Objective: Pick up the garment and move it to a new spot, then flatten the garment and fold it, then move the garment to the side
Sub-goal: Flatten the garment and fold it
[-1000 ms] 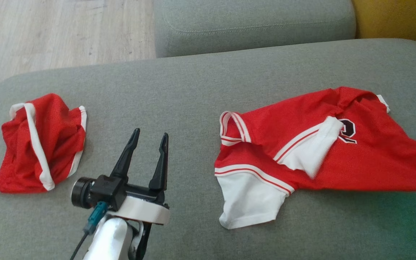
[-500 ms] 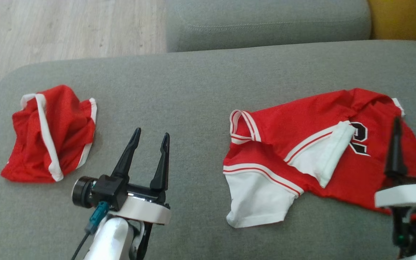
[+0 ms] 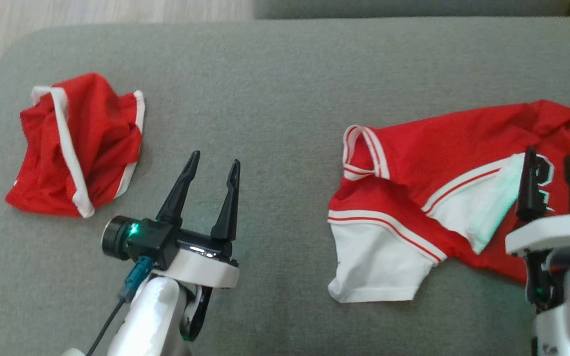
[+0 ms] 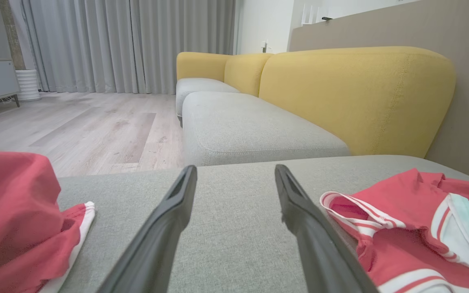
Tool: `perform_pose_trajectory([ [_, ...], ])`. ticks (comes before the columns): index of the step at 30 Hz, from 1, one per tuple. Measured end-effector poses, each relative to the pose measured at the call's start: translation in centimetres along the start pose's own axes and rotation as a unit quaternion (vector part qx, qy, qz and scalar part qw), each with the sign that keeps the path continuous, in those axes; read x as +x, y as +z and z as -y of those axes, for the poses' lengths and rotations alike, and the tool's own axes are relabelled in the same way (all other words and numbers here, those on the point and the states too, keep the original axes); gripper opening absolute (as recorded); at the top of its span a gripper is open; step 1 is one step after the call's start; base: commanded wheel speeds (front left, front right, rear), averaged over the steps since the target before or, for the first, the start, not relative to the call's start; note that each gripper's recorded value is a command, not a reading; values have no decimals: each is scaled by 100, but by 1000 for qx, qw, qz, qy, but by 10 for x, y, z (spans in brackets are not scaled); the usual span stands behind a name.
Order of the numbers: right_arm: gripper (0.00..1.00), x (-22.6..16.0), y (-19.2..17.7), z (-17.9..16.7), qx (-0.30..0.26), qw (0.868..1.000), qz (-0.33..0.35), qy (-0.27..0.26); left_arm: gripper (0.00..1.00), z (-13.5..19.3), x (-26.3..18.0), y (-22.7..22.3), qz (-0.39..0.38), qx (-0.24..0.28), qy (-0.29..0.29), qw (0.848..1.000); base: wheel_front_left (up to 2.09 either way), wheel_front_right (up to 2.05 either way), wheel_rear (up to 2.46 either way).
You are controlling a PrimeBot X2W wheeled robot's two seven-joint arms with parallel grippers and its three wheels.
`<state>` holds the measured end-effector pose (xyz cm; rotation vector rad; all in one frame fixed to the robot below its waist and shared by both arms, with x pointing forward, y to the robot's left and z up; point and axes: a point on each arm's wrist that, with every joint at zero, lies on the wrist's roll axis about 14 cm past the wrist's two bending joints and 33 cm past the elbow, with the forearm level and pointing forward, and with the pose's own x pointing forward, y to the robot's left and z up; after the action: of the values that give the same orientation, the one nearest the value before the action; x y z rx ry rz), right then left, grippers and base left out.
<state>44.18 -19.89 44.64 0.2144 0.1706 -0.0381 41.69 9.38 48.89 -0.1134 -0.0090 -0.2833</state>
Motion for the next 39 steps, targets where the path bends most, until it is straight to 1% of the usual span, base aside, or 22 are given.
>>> perform_pose_trajectory([
  [6,100,18,-36,10,-2,997,-68,-24,100,-8,-4,-10,-15,0,11,1000,0,0,0],
  [10,100,21,-56,14,9,994,-104,-35,100,-12,-6,-10,-15,1,17,1000,0,0,0],
  [14,100,19,-72,8,16,991,-126,-31,100,-13,-6,-9,-14,3,19,1000,0,0,0],
  [15,76,20,-73,6,20,991,-126,-29,100,-14,-6,-8,-14,4,19,1000,0,0,0],
  [16,14,21,-73,3,21,992,-123,-24,100,-14,-6,-7,-13,4,19,1000,0,0,0],
  [17,0,22,-71,-2,22,993,-118,-17,100,-14,-6,-7,-12,4,19,1000,0,0,0],
  [21,0,27,-55,-20,28,996,-87,7,100,-13,-8,-5,-10,6,20,1000,0,0,0],
  [22,0,27,-55,-20,28,996,-87,7,100,-13,-8,-5,-10,6,20,1000,0,0,0],
  [27,0,31,-18,-50,42,997,-30,52,100,-12,-12,5,0,10,20,1000,0,0,0],
  [29,0,32,-1,-64,61,995,-11,73,100,-12,-14,9,6,12,21,1000,0,0,0],
  [31,0,32,10,-79,85,992,-4,94,100,-14,-16,12,9,13,24,1000,0,0,0],
  [35,0,39,20,-99,100,988,-8,121,100,-20,-21,11,8,11,36,999,0,0,0],
  [37,0,50,25,-108,104,986,-11,129,100,-25,-24,10,5,11,43,999,0,0,0],
  [39,0,66,38,-117,105,985,-4,135,100,-30,-27,7,1,7,52,999,0,0,0],
])
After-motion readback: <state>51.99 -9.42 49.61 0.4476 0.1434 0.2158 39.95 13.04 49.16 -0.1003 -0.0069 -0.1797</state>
